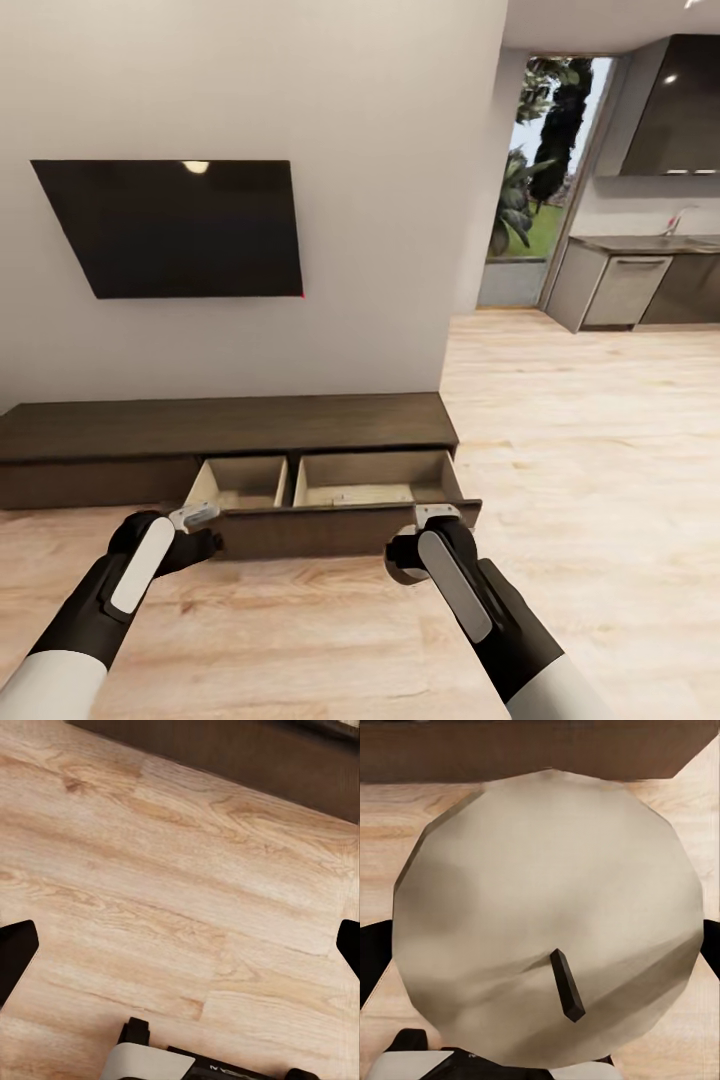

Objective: Place each of the two pumpkins and all three candles from the living room inside a cabinet in the living room (use any cabinet), then make sure every cabinet is closed, and position the cauldron so it is next to a table in the living room.

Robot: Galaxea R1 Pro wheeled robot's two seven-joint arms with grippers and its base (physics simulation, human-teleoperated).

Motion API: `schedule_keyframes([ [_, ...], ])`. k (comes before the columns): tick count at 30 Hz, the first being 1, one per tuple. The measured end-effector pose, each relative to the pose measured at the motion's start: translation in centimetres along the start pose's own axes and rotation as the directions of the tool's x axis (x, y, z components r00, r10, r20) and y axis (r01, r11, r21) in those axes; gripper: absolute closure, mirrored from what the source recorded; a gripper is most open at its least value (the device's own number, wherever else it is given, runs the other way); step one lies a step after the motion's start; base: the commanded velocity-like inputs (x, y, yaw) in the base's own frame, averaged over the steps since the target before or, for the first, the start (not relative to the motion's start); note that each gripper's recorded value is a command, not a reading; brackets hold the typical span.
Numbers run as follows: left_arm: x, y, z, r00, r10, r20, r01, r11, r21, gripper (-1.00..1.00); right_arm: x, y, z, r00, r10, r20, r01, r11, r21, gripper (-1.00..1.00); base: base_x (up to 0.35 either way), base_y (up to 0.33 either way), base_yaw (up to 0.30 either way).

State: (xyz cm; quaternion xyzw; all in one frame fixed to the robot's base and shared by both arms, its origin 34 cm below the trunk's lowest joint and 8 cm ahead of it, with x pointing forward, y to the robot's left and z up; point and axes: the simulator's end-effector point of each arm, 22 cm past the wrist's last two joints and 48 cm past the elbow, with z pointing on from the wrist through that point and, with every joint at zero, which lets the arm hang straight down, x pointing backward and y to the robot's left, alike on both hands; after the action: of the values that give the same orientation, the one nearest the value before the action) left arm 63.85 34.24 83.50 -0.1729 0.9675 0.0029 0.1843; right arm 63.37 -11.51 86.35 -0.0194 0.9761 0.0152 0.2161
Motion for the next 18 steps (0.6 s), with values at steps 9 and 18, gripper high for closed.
schedule_keyframes([
  [9,0.00,-0.04,-0.02,1.000,0.001,0.000,-0.001,1.000,0.000,-1.00,-0.03,0.02,-0.03,1.000,0.001,0.001,-0.001,1.000,-0.002,1.00,0.336,0.145,-0.093],
  [18,0.06,-0.14,-0.01,1.000,0.003,-0.001,-0.003,1.000,0.001,-1.00,-0.02,0.11,-0.07,1.000,0.000,0.001,0.000,1.000,-0.003,1.00,0.336,0.109,-0.042],
])
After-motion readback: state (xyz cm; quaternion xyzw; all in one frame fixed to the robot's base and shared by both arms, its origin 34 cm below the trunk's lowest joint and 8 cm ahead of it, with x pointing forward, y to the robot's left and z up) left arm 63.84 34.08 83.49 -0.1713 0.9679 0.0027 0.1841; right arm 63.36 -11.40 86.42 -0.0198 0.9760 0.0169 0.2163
